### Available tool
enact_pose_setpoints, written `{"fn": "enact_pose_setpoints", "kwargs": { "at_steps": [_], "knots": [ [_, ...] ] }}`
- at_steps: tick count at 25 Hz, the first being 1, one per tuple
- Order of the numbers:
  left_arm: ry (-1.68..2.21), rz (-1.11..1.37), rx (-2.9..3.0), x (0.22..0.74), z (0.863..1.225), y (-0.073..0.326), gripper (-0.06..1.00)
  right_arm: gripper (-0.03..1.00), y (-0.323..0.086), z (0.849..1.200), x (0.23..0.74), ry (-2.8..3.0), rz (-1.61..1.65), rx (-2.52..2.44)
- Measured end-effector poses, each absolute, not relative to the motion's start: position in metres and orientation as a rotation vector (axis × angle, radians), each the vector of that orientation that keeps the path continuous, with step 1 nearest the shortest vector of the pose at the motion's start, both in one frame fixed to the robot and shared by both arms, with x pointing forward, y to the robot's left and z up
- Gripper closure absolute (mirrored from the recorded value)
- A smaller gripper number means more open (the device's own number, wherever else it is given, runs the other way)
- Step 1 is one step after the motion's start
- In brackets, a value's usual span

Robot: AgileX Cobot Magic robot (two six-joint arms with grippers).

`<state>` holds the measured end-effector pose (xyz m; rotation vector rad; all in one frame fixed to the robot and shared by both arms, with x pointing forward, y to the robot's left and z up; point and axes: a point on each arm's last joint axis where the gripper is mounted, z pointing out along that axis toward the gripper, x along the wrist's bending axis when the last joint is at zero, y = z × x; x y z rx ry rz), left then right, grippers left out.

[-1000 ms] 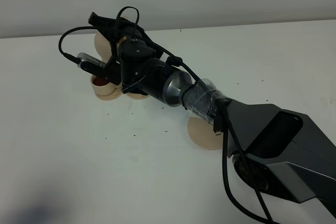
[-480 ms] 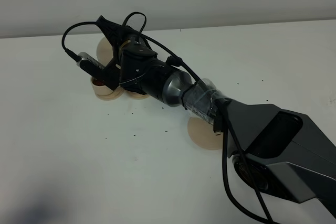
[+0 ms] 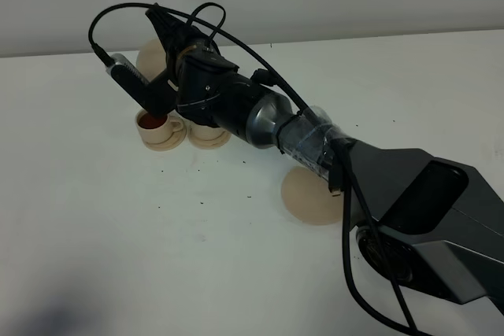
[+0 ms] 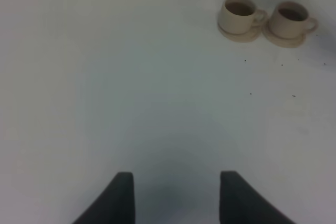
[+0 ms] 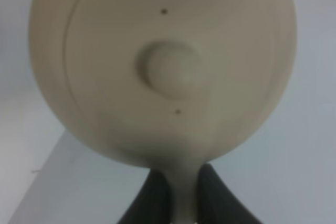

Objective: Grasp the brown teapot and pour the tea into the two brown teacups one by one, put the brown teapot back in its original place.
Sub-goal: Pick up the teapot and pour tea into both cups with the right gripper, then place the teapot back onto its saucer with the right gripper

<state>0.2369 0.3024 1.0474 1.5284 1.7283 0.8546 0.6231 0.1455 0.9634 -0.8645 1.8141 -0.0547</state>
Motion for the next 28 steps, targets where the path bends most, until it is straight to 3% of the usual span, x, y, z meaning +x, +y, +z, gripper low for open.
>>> {"fn": "enact_pose_setpoints", "kwargs": {
  "at_steps": [19,28],
  "knots": [
    [1.728,0.855,1.529,0.237,1.047,0.302,0.55,0.86,0.114,1.000,0.605,2.325,0.126,-0.571],
    [1.728,0.855,1.529,0.237,1.047,0.302,0.55,0.86,0.111,0.992,0.580,2.617,0.156,-0.480]
  ]
}}
